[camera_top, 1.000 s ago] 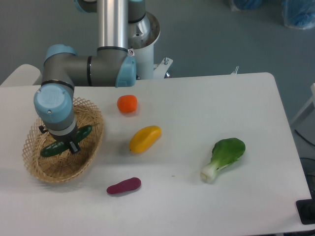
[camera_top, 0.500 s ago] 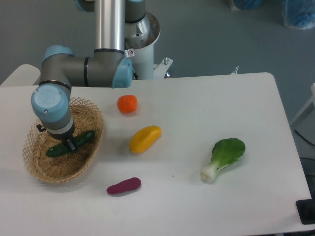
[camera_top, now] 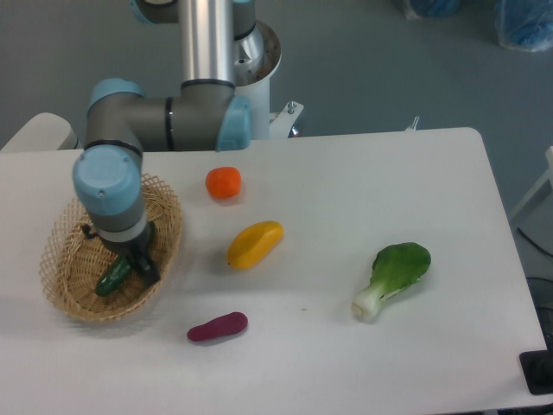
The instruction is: Place the cucumber in the basket
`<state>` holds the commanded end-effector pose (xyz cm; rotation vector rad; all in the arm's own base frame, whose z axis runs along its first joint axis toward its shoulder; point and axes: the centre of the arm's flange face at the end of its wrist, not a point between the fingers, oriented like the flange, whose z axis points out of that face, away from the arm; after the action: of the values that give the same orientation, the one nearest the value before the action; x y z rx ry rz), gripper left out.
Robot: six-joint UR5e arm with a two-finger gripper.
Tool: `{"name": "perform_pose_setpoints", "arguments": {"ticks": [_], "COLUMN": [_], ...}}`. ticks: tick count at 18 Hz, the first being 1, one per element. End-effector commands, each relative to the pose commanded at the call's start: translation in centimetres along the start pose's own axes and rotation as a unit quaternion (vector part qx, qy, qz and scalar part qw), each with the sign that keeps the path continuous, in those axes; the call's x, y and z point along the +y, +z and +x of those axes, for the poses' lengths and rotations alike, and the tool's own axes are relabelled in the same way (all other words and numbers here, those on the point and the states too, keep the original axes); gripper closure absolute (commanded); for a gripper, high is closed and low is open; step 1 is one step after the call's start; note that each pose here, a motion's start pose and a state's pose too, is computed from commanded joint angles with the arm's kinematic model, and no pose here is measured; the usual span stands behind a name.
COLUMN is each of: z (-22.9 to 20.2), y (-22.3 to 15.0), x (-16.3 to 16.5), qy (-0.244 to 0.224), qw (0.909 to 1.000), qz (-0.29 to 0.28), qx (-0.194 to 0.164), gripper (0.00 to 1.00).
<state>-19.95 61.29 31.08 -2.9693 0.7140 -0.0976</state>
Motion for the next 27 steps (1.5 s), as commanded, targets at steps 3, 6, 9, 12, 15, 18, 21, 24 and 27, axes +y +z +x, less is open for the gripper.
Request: {"name": "perform_pose_setpoints", "arguments": {"ticks": [3, 6, 9, 12, 15, 18, 21, 24, 27], "z": [-3.9, -7.7, -11.1, -14.9, -18.9, -22.4, -24.7, -26.0, -27.2], "y": [-2.0, -3.3, -4.1, -3.3, -1.5, -0.4, -0.1, 0.7, 0.7], "x": [3.2, 6.9, 9.7, 13.3, 19.6, 22.9, 23.5, 23.3, 23.4], "qy": [0.000, 0.003, 0.019, 0.018, 0.044, 0.057, 0.053, 0.054, 0.053], "qw": [0.9998, 0.9995, 0.9991, 0.9992, 0.9985, 0.9975, 0.9974, 0.9973, 0.9971], "qz": [0.008, 0.011, 0.011, 0.006, -0.016, -0.031, -0.035, -0.034, -0.033], "qx": [-0.016, -0.029, -0.035, -0.035, -0.027, -0.027, -0.036, -0.037, -0.043], "gripper": [0.00, 0.00, 0.00, 0.00, 0.00, 0.00, 0.00, 0.00, 0.00]}}
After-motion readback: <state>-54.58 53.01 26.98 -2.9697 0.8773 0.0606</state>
